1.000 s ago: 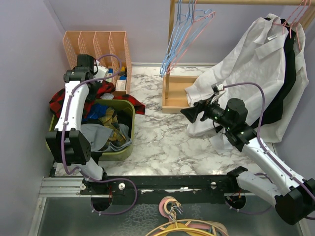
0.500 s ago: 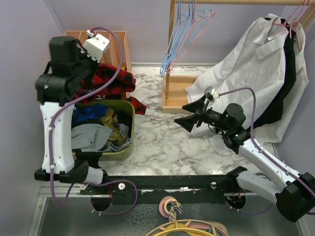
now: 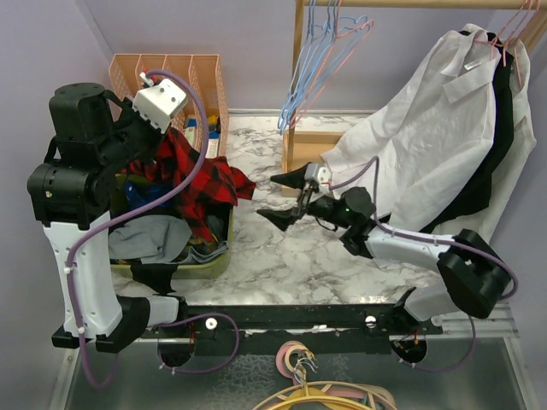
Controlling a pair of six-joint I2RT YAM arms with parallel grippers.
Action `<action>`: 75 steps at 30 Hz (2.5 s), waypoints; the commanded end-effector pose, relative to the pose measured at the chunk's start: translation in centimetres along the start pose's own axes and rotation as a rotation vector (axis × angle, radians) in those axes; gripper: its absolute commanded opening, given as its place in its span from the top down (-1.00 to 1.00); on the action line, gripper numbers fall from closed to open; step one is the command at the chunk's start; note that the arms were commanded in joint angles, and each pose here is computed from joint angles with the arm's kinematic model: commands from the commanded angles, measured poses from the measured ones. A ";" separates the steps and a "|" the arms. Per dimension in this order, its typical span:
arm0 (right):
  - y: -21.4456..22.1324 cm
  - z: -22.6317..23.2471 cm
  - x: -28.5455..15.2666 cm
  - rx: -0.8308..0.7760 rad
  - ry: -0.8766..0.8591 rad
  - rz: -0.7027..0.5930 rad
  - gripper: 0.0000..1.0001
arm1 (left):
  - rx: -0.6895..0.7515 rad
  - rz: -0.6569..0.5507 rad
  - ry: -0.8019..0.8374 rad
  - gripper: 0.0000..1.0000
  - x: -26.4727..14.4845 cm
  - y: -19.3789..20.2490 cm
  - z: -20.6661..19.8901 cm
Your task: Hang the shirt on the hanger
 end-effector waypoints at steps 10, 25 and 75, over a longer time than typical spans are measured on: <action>1.1 2.1 9.3 -0.277 -0.078 -0.099 -0.99 | 0.048 -0.059 0.028 1.00 -1.5 -0.9 -1.4; -1.9 -2.1 8.1 -0.409 0.192 -0.137 0.98 | 0.056 -0.120 0.023 1.00 -2.9 -2.8 -1.3; -8.4 -7.5 -10.1 0.168 0.451 -0.003 -0.99 | -0.407 0.041 0.578 1.00 23.7 6.4 -18.3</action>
Point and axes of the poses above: each gripper's point midway between its finger pads, its own x axis out along the fingers, its own z axis along the line the jaws close on, y = z × x, the point moved 1 cm from there along -x, back along the fingers, and after that the axes turned 7 degrees about x, right-handed, at the moved point
